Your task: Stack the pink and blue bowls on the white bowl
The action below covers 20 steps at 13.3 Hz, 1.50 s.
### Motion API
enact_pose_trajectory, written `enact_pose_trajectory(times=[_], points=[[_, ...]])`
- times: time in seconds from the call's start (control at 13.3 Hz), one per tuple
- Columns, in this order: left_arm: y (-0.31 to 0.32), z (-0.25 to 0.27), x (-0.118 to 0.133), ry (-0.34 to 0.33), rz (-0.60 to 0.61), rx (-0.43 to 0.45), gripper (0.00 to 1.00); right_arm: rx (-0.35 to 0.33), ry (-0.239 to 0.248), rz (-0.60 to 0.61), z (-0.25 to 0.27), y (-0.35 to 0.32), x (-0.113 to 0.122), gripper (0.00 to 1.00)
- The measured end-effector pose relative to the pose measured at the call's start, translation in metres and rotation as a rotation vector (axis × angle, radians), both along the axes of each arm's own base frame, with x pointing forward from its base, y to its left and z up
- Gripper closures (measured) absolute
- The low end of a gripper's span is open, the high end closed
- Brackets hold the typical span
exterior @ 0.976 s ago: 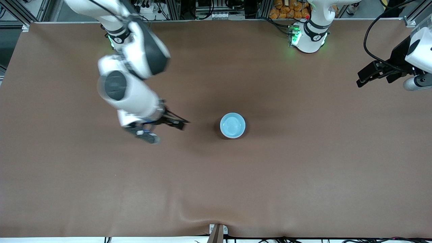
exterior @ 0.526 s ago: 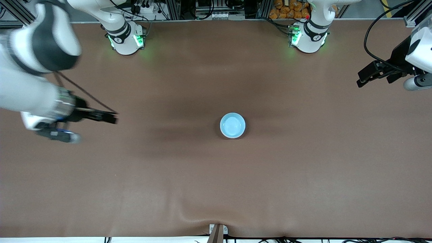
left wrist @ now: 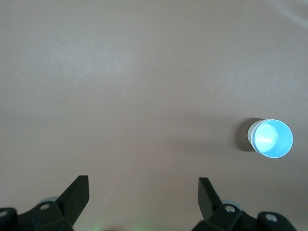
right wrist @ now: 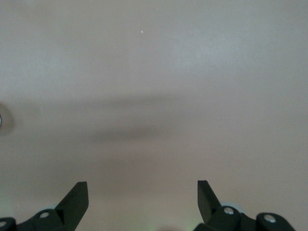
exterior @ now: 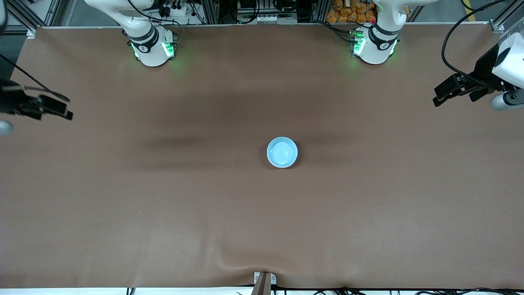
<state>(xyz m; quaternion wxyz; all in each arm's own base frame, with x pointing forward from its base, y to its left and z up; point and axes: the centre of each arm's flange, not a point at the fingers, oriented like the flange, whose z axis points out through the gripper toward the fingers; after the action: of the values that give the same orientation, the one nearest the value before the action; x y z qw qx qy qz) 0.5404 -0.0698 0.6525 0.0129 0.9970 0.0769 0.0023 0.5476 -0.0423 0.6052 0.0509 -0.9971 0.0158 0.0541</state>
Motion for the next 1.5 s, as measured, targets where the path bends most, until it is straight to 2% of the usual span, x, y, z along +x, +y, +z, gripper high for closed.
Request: enact_pose_trajectory(times=[0.23,0.38,0.68,0.9,1.5], points=[[0.000,0.000,0.001,-0.003,0.000,0.000,0.00,-0.072,0.009,0.067,0.012,0.001,-0.011,0.00],[0.000,0.000,0.001,-0.005,0.000,-0.001,0.00,-0.094,0.011,0.085,0.017,0.008,-0.014,0.00],[0.000,0.000,0.001,-0.005,0.000,-0.001,0.00,-0.102,-0.017,0.085,0.032,0.009,-0.015,0.00],[0.000,0.000,0.001,-0.006,0.000,-0.001,0.00,-0.106,-0.027,0.018,0.038,0.009,-0.015,0.00],[0.002,-0.001,0.001,-0.007,-0.016,-0.001,0.00,-0.063,-0.043,-0.020,0.040,0.004,-0.014,0.00]])
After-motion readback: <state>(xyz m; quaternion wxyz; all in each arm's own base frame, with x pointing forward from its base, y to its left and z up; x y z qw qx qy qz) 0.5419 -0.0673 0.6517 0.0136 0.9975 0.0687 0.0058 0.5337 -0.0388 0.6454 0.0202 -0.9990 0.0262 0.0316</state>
